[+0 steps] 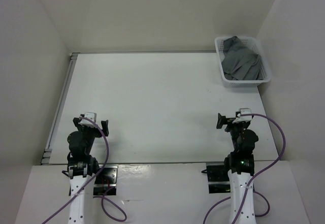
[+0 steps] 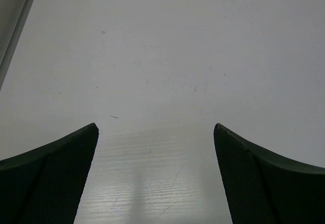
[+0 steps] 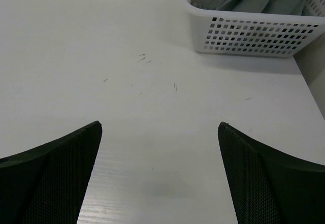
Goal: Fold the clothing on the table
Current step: Grab the skirt from the pile
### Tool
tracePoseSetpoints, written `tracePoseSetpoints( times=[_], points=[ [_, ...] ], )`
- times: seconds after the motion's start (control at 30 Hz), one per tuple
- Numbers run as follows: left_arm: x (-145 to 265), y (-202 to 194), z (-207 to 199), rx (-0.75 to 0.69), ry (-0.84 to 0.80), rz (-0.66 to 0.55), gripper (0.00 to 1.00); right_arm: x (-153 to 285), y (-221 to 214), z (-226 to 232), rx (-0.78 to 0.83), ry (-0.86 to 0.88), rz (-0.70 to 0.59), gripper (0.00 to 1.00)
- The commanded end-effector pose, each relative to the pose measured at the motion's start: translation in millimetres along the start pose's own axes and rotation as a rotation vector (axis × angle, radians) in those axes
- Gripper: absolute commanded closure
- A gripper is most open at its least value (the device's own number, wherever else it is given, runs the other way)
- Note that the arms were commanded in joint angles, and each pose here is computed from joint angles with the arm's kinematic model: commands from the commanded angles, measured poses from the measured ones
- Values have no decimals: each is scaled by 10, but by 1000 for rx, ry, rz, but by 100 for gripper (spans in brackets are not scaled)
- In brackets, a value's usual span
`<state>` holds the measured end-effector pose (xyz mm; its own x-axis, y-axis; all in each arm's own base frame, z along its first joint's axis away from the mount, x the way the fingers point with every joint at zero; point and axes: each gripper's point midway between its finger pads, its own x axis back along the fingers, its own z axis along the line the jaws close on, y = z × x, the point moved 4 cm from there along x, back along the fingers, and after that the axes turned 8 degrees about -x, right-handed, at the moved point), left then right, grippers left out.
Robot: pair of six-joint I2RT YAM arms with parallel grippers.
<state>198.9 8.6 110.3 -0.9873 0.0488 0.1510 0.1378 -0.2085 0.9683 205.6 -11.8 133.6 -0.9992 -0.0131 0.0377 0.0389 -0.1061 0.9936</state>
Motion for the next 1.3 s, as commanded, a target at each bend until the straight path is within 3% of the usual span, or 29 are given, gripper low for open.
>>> tracePoseSetpoints(
  times=[0.0,0.33,0.4,0.47,0.53,0.63,0.67,0.73,0.77,0.8,0.87,0.9,1.0,1.1,1.13,1.2,1.27],
  points=[
    [6,142,29,-32,29,-124,0,1,22,-8,28,6,-61,1],
    [6,143,19,-24,24,-125,0,6,59,28,46,34,-68,1],
    [60,346,3,-48,-5,-178,0,49,319,122,62,84,-128,1],
    [151,621,56,71,40,-239,0,100,622,149,16,69,-217,1],
    [340,1086,233,115,144,-358,0,219,1014,180,63,62,-315,1],
    [484,1491,459,130,262,-394,0,368,1405,155,72,6,-428,1],
    [470,1557,522,139,290,-371,0,377,1485,148,67,-7,-418,1],
    [215,1495,681,156,347,-194,0,334,1523,139,69,-15,-361,1],
    [195,1735,751,140,348,-186,0,238,1543,123,56,-23,-281,1],
    [-71,1568,792,99,325,-22,0,179,1553,112,49,-27,-239,1],
    [-223,1815,902,64,316,32,0,-45,1614,77,56,-31,-120,1],
    [-439,1716,953,70,307,122,0,-126,1570,57,44,-37,-51,1],
    [-725,1880,1060,121,310,197,0,-469,1514,-74,42,-61,165,1],
    [-998,1768,1051,156,261,337,0,-793,1592,-228,5,-133,261,1],
    [-1045,1898,1106,127,258,335,0,-883,1823,-238,16,-150,224,1],
    [-1161,1695,1092,115,231,445,0,-1049,1731,-384,64,-222,316,1],
    [-1263,1489,1133,51,219,553,0,-1166,1831,-463,108,-251,316,1]
  ],
)
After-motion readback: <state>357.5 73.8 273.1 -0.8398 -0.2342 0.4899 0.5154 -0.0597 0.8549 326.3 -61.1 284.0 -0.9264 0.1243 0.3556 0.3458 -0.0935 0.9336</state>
